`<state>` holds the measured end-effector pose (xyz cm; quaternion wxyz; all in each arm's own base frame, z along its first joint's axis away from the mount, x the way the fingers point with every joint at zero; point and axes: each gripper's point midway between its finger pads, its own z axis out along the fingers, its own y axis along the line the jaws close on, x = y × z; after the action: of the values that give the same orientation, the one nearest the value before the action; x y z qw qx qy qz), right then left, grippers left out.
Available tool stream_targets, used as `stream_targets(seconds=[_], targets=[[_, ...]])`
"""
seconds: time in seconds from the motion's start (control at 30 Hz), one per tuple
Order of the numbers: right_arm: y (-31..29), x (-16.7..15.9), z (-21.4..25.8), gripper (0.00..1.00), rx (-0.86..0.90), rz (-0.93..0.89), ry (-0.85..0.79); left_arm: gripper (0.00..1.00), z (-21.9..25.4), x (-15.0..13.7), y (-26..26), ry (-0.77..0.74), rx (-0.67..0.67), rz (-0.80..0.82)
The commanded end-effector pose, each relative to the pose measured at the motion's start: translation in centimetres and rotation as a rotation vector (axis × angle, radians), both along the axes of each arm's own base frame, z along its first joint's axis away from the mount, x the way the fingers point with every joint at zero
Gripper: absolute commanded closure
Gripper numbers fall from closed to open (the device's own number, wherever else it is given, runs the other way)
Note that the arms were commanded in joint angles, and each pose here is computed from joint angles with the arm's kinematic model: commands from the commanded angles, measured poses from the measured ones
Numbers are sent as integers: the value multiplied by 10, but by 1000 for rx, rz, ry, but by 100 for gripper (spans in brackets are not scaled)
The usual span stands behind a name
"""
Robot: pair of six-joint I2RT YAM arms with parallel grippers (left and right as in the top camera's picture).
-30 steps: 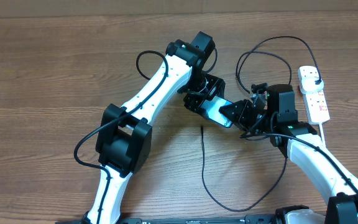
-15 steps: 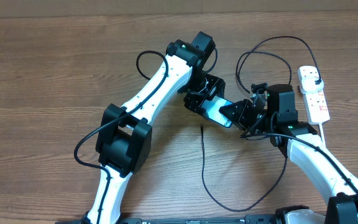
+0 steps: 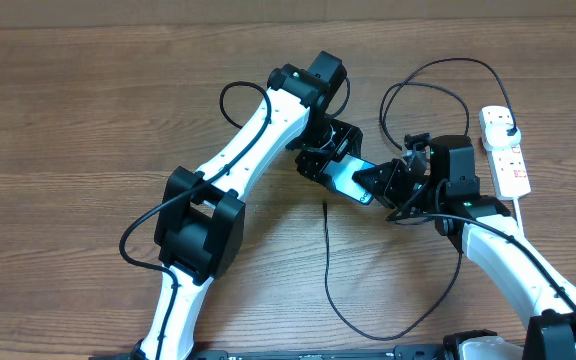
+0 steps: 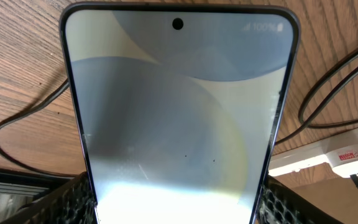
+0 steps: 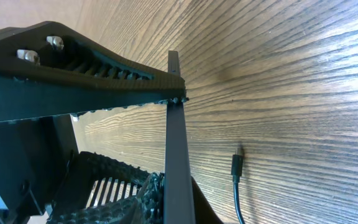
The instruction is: Plug charger to phone and switch on socket
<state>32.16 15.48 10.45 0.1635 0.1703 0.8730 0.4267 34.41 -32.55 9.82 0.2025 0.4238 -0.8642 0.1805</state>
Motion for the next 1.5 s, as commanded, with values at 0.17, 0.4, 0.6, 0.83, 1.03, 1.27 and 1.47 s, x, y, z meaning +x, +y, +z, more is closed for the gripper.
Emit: stream_targets(seconds=[0.17,0.4,0.6,0.83,1.03,1.27,1.47], targets=[[0,5,3,96,-20,3,-19,0,3,7,-1,-66,-11,-65],[0,5,3,96,-21,2,-20,0,4,20,14,-127,-31,-129],[0,7,5,96,23,-54,32,0,17,37,34,-194,-75,-161],[2,18,16,96,163,-208,152,0,64,63,77,-324,-77,-79],[4,26,27,96,344,-379,328,0,108,69,99,-455,-41,-37],[20,22,48,96,590,-443,587,0,132,68,100,-517,-57,-16],[31,27,83,96,711,-352,562,0,132,69,100,-497,-55,28]])
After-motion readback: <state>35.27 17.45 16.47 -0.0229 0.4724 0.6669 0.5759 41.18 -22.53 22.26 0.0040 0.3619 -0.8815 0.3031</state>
